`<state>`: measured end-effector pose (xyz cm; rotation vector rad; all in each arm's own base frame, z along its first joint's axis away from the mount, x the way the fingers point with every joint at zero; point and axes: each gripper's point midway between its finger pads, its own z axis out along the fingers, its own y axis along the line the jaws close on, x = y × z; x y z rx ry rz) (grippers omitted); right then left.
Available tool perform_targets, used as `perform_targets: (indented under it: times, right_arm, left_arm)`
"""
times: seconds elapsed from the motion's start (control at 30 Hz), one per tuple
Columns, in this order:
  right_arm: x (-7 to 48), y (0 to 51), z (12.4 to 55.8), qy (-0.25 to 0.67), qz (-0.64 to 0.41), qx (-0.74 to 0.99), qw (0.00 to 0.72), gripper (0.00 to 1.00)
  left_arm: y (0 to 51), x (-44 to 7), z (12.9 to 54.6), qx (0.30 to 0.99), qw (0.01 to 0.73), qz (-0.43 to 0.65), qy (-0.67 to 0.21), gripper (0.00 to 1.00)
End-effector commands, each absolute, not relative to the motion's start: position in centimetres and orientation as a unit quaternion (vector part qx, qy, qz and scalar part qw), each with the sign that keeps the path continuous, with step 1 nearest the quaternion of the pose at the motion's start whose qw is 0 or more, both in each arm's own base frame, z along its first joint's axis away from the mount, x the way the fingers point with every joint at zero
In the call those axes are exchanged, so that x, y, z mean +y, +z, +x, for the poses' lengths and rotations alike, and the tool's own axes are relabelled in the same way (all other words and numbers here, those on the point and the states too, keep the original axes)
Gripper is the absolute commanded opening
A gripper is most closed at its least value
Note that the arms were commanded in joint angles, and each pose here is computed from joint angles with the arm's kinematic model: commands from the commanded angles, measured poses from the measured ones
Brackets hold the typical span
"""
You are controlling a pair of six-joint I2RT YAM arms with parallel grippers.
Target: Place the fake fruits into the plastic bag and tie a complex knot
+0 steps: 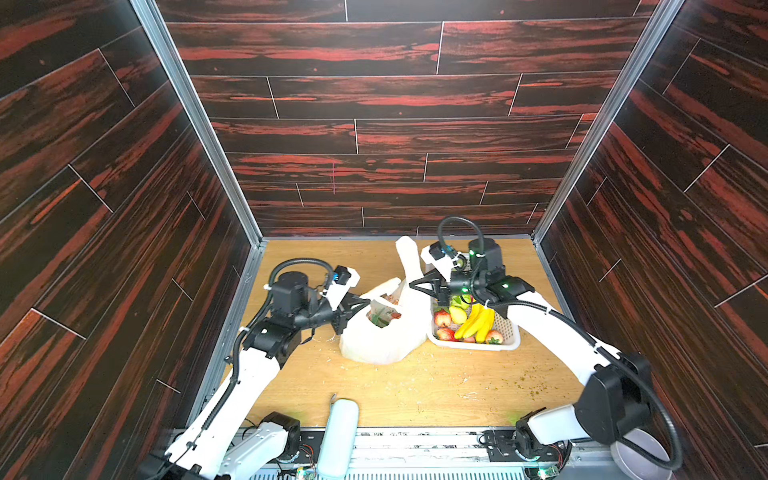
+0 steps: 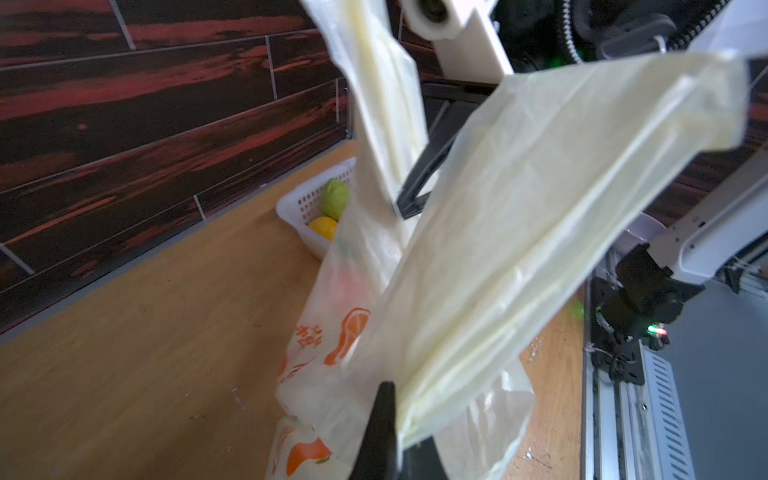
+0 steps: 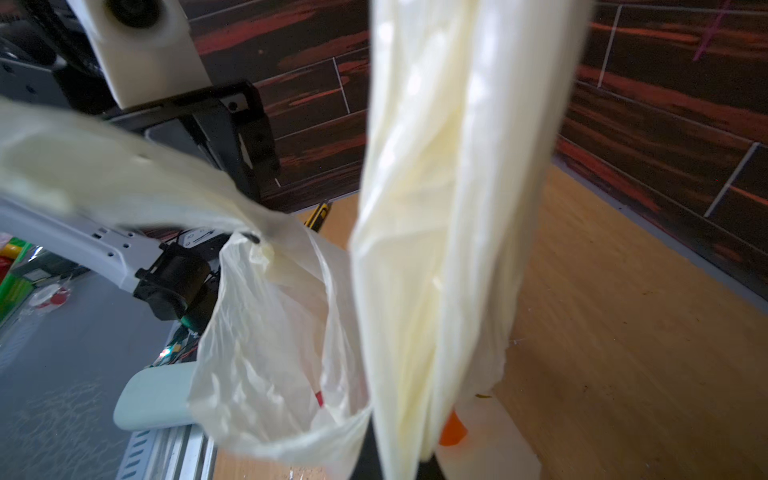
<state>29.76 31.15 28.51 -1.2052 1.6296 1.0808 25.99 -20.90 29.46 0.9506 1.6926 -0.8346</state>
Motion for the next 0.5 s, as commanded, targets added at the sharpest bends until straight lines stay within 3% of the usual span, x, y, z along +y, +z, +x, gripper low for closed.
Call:
perform_targets:
  times: [0.0, 0.47]
  right_arm:
    - [32.2, 27.6, 28.9, 0.432, -0.512, 0.631, 0.391, 0.0]
    - [32.8, 27.1, 26.7, 0.454, -0.559, 0.574, 0.39, 0.23]
  left_arm:
    - [29.6, -21.5, 25.6, 0.69, 0.486, 0.42, -0.334, 0.0]
    - [27.7, -22.9, 26.0, 0.724, 0.42, 0.434, -0.334, 0.0]
